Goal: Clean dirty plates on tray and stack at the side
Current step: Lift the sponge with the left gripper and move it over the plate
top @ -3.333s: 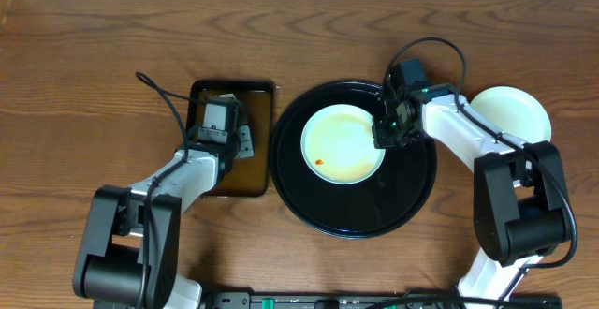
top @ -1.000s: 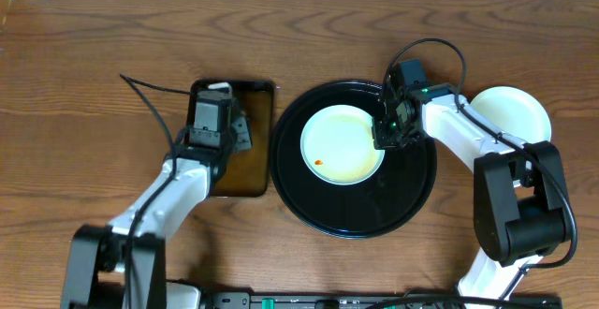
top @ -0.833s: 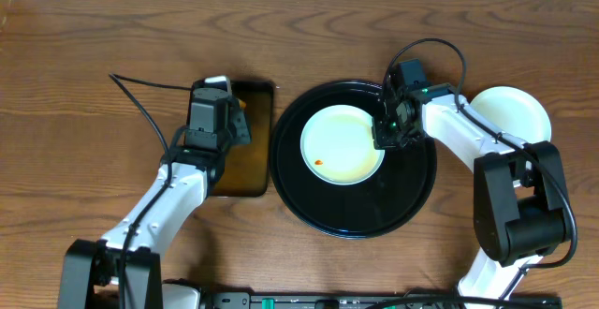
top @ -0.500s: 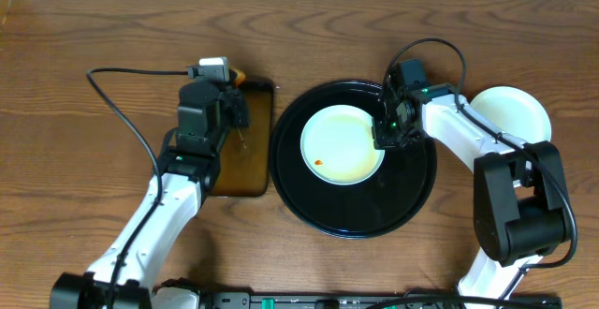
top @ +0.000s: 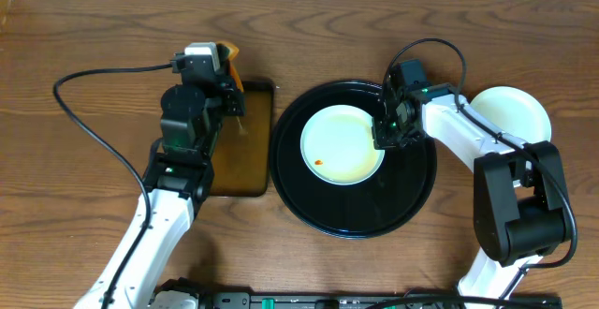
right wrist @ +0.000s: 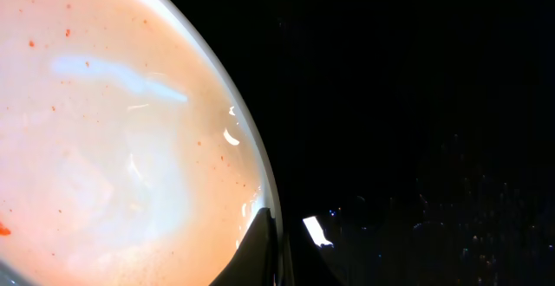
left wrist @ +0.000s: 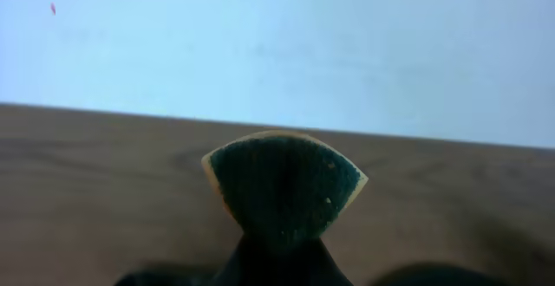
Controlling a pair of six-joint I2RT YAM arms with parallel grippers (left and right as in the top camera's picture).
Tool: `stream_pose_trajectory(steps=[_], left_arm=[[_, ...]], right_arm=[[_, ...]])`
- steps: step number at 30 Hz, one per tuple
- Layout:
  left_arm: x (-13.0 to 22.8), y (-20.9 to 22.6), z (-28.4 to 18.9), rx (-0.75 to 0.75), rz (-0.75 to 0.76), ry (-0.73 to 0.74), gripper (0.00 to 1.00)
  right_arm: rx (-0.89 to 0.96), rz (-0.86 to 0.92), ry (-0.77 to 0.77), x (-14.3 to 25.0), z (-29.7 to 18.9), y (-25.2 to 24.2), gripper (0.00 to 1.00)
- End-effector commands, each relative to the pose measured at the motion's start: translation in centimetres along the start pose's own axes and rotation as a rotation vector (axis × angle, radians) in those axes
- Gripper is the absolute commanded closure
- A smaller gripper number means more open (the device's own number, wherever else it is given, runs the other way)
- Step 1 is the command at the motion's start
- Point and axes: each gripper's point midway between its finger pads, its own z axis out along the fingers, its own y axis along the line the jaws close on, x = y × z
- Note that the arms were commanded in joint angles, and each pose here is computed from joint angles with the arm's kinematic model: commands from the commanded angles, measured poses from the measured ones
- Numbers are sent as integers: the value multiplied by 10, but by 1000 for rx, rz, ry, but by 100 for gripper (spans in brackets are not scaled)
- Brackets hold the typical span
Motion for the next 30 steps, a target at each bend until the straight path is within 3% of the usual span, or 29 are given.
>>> stream_pose_trajectory(steps=[1,10,19,23,30], left_arm=[[-20,-2,-8,8,10,-68,93],[-1,2,-6,-7,12,8,93],[116,25,3,-114,-87,421,93],[154,24,9,-105,-146,534,93],[160,6,8,-19,-211,574,93]], right_arm=[[24,2,48,12,11,-2,99],[24,2,48,11,11,-2,99],[24,2,48,11,11,-2,99],[23,2,49,12,11,-2,99],[25,3,54,13,11,-2,99]])
